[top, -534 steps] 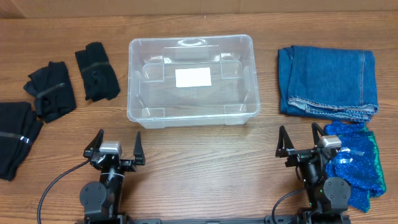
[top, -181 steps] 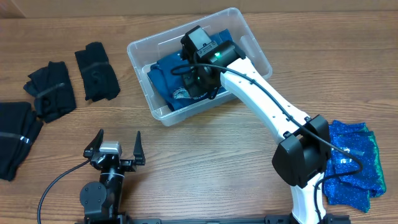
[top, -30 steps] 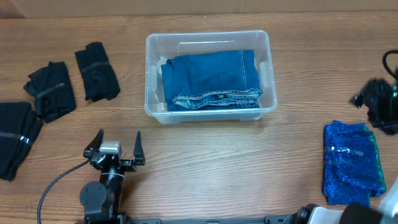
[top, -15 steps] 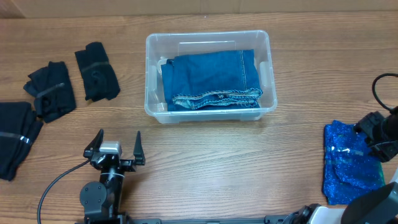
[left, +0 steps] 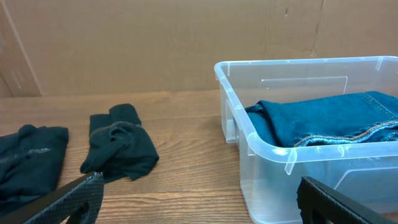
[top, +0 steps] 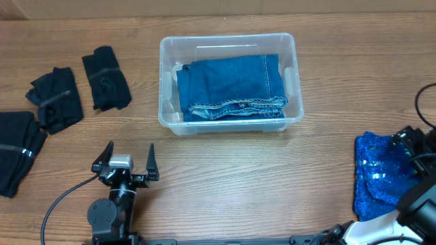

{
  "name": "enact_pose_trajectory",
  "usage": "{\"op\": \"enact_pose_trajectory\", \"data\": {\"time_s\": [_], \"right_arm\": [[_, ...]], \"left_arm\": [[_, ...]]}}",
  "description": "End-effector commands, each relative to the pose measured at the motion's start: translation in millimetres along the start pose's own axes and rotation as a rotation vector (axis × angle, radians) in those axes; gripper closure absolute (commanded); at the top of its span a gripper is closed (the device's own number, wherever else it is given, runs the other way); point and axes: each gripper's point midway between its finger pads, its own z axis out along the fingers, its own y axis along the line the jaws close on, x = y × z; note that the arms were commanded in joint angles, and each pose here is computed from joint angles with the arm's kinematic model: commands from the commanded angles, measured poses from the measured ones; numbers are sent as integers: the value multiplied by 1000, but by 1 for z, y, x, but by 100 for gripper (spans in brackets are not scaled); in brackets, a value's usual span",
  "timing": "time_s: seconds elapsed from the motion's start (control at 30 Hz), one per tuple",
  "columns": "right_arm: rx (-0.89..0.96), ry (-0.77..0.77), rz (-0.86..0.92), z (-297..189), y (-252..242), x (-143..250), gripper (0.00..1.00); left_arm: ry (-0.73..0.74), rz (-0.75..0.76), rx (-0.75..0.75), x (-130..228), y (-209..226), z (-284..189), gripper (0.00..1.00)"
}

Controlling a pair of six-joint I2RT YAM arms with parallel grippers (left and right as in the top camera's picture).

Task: Pack container
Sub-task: 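Move the right gripper to the sparkly blue fabric and grasp it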

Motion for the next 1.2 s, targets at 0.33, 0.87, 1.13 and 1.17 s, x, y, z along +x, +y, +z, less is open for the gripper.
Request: {"op": "enact_pose_trajectory", "data": {"time_s": [0.33,0.87,1.13,1.17], "right_arm": [[-195,-110,-92,1,-10,-40,9],[-167,-160,-229,16,-10,-62,8],[-255,-31,-218,40,3,-47,32],[-266,-28,-217,40,5,-46,35]], "left_arm": [[-5,20,-14,0,3,0,0],[-5,20,-14,0,3,0,0],[-5,20,-14,0,3,0,0],[-5,20,-14,0,3,0,0]]}}
